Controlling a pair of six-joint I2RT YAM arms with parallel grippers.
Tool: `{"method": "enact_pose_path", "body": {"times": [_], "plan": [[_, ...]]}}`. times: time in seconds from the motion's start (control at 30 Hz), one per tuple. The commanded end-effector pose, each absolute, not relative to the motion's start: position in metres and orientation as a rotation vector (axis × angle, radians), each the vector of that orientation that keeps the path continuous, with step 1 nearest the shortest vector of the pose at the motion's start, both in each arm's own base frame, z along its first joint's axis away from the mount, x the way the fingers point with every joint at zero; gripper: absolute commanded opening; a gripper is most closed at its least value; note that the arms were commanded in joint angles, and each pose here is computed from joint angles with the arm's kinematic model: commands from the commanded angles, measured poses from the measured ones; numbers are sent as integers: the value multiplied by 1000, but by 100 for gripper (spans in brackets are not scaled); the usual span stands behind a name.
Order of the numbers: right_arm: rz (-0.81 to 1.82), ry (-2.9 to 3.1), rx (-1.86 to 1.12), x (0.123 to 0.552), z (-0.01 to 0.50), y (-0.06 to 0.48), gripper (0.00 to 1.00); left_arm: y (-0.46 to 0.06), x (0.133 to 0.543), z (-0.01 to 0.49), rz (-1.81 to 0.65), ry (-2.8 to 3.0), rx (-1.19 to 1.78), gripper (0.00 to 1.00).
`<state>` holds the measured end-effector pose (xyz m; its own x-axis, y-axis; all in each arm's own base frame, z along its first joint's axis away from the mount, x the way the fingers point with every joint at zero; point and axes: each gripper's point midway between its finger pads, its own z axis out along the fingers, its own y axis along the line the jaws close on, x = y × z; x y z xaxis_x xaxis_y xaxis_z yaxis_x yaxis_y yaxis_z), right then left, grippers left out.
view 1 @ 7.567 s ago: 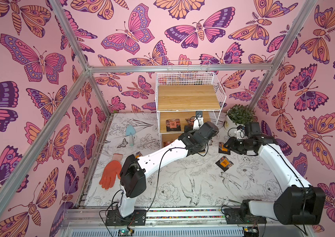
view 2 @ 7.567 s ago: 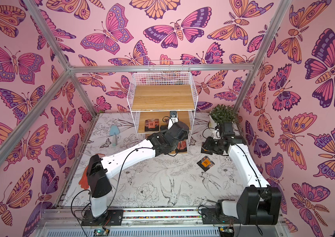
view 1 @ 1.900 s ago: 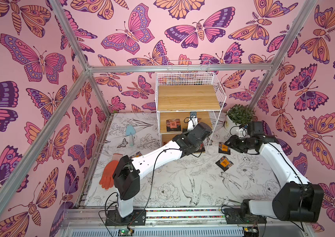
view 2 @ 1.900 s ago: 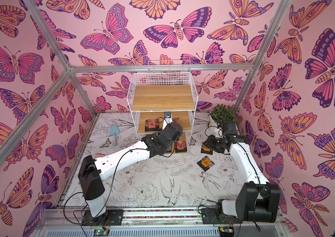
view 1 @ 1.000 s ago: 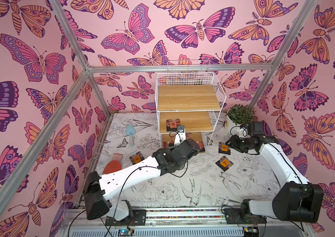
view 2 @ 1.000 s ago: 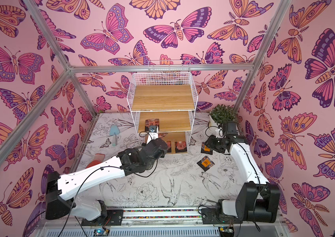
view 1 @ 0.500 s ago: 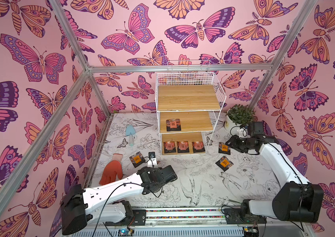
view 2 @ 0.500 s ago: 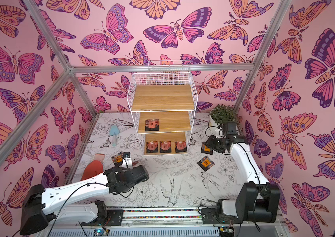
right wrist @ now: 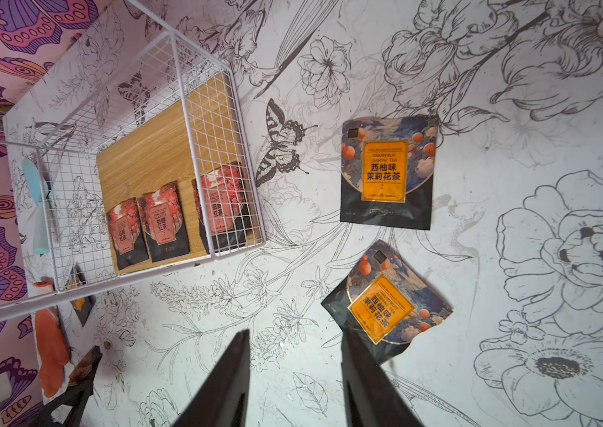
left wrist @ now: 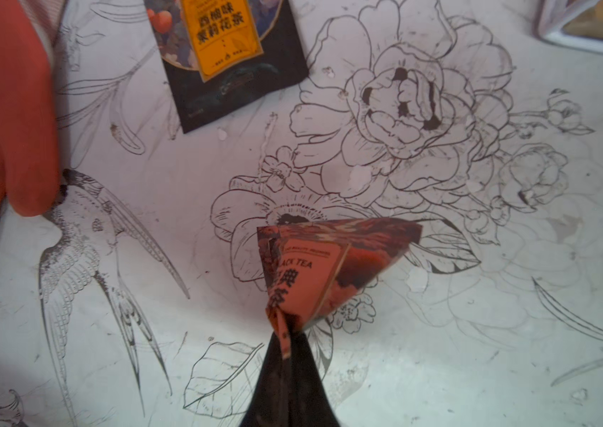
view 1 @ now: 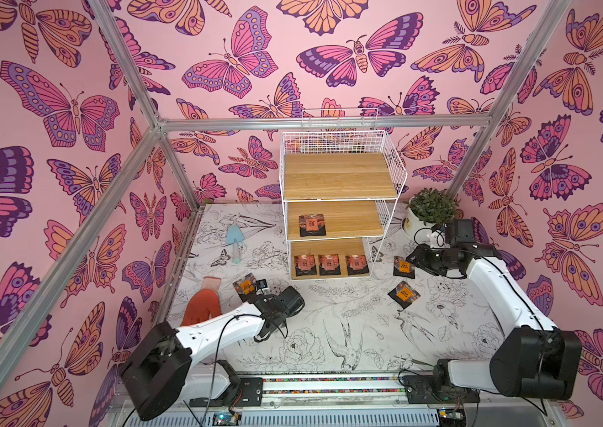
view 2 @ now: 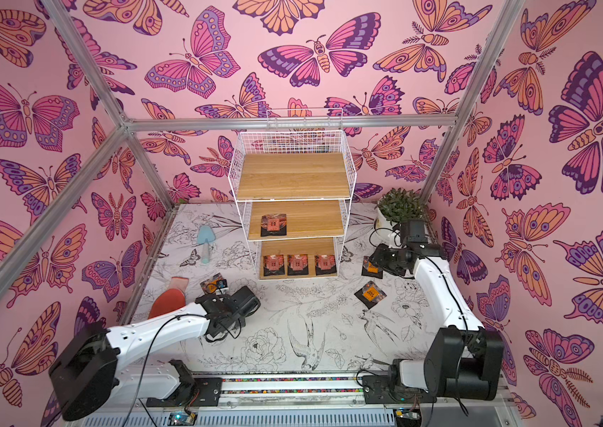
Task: Remove the tea bags from the shelf
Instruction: Place the tea bag at the center of the board.
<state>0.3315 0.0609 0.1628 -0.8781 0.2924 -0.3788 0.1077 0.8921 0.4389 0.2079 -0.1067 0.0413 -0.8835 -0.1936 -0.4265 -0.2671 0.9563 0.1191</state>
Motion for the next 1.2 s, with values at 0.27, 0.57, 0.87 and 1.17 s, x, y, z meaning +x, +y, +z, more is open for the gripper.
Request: {"method": "enact_pose_path", "body": {"times": [0.27,0.57,0.87,1.17], "plan": [[537,2643,288,333,159,56,45,-129,229,23,256,2742,-258,1],[531,2643,286,333,159,55,45,-133,230,34,205,2727,-252,52],[533,2637,286,333,162,55,45,-127,232,64,192,2694,-261,79],[527,2637,287,334,162,54,45,-124,240,58,158,2714,-292,12]]}}
